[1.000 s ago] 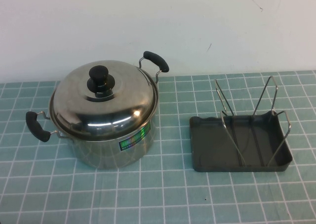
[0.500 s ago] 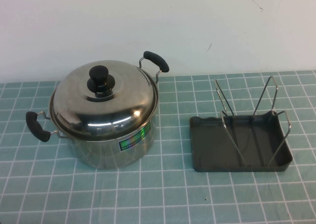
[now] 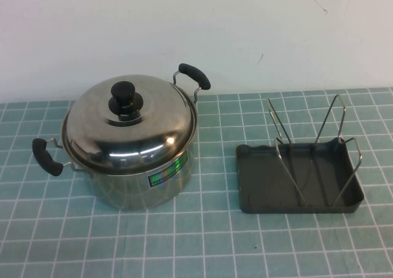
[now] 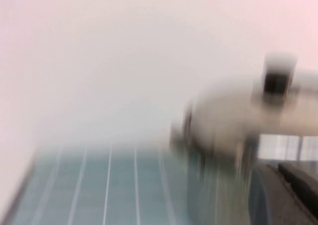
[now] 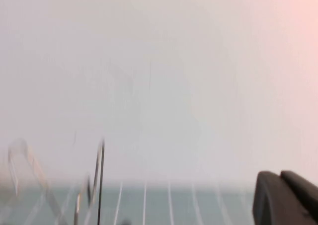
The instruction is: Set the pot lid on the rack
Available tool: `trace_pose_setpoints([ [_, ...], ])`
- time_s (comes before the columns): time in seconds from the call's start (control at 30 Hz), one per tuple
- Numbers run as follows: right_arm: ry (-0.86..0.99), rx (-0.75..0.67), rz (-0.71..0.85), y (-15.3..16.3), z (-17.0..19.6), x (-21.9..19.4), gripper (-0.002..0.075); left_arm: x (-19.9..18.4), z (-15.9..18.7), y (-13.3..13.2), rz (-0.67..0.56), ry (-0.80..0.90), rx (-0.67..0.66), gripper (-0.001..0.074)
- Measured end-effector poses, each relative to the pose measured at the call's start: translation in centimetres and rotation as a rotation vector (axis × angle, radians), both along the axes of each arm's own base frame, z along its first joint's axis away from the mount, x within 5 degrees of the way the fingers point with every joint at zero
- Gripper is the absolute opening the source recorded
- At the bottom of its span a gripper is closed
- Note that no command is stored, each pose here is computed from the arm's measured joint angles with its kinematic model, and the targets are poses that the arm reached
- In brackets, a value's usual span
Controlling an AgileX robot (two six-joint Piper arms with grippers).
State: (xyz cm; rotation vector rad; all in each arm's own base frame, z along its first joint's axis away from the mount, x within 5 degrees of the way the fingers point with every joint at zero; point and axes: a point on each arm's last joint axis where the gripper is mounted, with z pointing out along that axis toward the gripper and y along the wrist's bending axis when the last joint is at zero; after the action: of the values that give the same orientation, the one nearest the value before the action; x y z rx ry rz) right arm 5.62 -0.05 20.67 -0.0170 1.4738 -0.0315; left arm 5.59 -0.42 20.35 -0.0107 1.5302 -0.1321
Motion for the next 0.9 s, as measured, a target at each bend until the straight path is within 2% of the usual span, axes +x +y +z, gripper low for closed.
trace_pose_setpoints([
  [0.23, -0.36, -0.002, -0.015, -0.1, 3.1, -0.9, -0.0001, -0.8, 3.3, -0.2, -0.023, -0.38, -0.022, -0.0002],
  [0.47, -0.469, 0.009, -0.021, -0.2, 4.0, -1.4, -0.0001, -1.9, 5.2, -0.2, -0.037, -0.621, -0.035, -0.0002],
  [0.57, -0.481, -0.005, -0.025, -0.2, 4.1, -1.4, -0.0001, -2.0, 5.3, 0.0, -0.026, -0.632, -0.083, -0.0002],
  [0.67, -0.453, -0.078, -0.034, -0.1, 4.9, -1.5, -0.0001, -1.8, 6.0, 0.1, -0.018, -0.539, -0.095, -0.0002],
  [0.9, -0.345, -0.258, -0.055, 0.2, 9.0, -2.6, -0.0001, -2.0, 11.9, 0.1, 0.004, -0.47, 0.001, -0.0002],
])
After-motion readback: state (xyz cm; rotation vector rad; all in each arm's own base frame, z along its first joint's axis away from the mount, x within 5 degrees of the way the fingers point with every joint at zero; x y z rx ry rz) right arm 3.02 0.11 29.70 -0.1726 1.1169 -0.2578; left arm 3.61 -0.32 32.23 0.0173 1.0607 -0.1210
